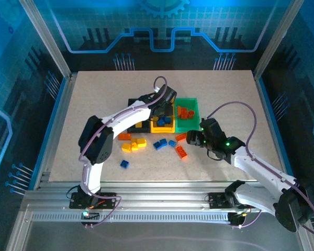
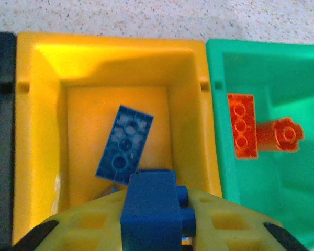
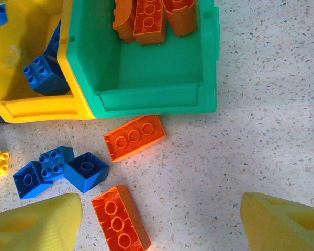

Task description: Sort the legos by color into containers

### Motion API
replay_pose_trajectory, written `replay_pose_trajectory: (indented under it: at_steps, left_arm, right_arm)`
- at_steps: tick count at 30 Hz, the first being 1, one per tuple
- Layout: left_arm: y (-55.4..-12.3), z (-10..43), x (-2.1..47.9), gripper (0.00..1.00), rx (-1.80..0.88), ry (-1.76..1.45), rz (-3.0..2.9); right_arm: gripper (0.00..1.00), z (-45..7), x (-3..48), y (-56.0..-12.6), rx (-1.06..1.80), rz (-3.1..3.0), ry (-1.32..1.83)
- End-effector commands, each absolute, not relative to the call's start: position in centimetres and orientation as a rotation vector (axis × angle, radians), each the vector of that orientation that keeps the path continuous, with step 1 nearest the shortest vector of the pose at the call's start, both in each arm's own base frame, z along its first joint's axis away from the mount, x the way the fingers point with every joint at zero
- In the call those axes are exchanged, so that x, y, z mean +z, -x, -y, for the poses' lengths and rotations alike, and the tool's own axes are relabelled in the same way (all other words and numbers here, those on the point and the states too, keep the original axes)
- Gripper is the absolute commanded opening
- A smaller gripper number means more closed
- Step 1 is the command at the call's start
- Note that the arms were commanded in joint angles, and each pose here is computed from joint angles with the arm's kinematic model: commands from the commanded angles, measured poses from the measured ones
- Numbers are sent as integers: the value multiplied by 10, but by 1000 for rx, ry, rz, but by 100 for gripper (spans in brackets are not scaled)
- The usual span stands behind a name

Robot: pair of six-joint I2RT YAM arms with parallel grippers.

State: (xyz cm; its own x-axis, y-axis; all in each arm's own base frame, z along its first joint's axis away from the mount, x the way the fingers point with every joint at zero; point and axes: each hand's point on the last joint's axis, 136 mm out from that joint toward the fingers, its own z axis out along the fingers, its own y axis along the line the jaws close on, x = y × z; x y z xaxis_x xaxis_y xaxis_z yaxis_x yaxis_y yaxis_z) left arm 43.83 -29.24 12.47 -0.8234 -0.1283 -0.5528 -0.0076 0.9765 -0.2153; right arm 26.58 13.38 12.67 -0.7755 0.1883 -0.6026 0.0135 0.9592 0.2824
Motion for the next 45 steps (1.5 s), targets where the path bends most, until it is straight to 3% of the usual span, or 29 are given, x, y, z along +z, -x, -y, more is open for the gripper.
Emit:
replay_pose_trajectory:
  at_steps: [1, 4, 7, 9, 12, 20, 24, 30, 37, 45]
  left_arm:
    - [-447, 292, 127, 40, -210, 58, -2534]
    - [-448, 293, 131, 60, -220, 60, -2530]
    - [-443, 293, 146, 73, -266, 64, -2516]
    - [-434, 293, 160, 80, -313, 62, -2499]
    - [-408, 288, 178, 99, -379, 54, -2479]
    - [-315, 240, 173, 99, -465, 112, -2518]
    - [-262, 204, 135, 98, -442, 169, -2604]
    - [-199, 148, 73, 90, -348, 331, -2716]
    - [-179, 119, 43, 89, -206, 411, -2778]
    - [-184, 109, 13, 67, -109, 425, -2831]
  right_arm:
    - [81, -124, 127, -263, 325, -2441, -180]
    - [81, -124, 131, -262, 333, -2432, -175]
    - [82, -124, 134, -262, 335, -2424, -176]
    - [82, -124, 136, -262, 341, -2419, -176]
    - [82, -124, 137, -261, 346, -2415, -179]
    - [82, -126, 130, -262, 364, -2422, -185]
    - [82, -127, 124, -262, 371, -2430, -187]
    - [82, -128, 120, -264, 368, -2436, -185]
    - [82, -131, 123, -266, 378, -2435, -182]
    - [82, -129, 124, -264, 376, -2433, -186]
